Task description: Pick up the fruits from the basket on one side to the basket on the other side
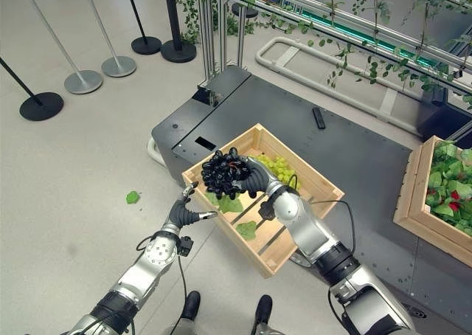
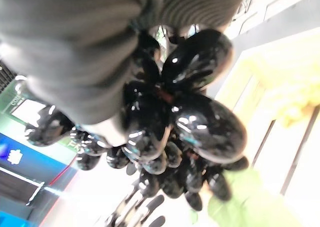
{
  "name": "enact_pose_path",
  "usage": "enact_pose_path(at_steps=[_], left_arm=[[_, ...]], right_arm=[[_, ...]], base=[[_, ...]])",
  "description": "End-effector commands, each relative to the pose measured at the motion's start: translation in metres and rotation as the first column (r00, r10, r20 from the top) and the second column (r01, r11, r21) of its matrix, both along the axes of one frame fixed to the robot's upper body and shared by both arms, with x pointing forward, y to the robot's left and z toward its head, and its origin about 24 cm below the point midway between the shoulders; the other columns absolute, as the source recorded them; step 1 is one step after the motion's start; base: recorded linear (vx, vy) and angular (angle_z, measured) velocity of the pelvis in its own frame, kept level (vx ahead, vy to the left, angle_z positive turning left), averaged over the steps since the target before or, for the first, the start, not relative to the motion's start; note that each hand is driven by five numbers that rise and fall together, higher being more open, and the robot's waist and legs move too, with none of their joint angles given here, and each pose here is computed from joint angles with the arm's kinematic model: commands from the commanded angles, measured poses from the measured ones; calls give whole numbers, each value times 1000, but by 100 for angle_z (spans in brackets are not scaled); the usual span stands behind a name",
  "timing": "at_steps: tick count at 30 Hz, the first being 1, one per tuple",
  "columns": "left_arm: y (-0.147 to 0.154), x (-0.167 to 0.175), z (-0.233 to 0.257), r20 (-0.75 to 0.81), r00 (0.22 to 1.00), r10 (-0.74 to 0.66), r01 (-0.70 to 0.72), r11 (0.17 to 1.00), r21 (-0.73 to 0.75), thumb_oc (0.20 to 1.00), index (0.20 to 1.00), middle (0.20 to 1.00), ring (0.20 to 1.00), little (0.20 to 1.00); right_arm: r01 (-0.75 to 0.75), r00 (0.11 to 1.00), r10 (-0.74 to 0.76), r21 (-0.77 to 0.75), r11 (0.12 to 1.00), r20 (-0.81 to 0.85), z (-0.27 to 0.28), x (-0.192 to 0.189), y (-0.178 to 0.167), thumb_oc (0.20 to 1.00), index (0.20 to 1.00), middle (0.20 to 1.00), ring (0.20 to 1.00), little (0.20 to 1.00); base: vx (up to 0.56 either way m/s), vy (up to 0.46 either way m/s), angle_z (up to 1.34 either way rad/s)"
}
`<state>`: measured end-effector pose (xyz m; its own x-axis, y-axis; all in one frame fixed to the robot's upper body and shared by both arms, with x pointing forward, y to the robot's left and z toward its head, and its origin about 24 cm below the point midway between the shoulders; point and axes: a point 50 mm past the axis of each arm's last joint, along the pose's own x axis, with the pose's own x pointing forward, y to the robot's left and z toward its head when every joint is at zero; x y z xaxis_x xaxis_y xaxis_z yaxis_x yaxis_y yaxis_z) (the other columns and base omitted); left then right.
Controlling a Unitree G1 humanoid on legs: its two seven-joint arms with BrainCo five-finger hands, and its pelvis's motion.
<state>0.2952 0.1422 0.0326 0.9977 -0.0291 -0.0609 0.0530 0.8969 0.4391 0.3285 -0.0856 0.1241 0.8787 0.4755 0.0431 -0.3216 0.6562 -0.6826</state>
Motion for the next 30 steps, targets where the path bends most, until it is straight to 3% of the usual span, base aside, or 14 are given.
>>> enact_pose_path(at_steps=[1,22,30], left_arm=[[-8,12,22,121,993,-14,15,1000,-5,1000,1000,1000,1000,1000],[-7,19,48,246,968,44,-38,999,-29,1000,1000,1000,1000,1000],[-16,24,62,281,958,58,-20,991,-136,1000,1000,1000,1000,1000]], right_arm=[[-165,973,134,154,974,189,47,-15,28,200,200,200,200,200],[-243,956,198,206,948,214,55,-27,41,200,200,200,200,200],[-238,964,190,278,931,187,52,-27,48,200,200,200,200,200]], base=[[0,0,0],[0,0,0],[0,0,0]])
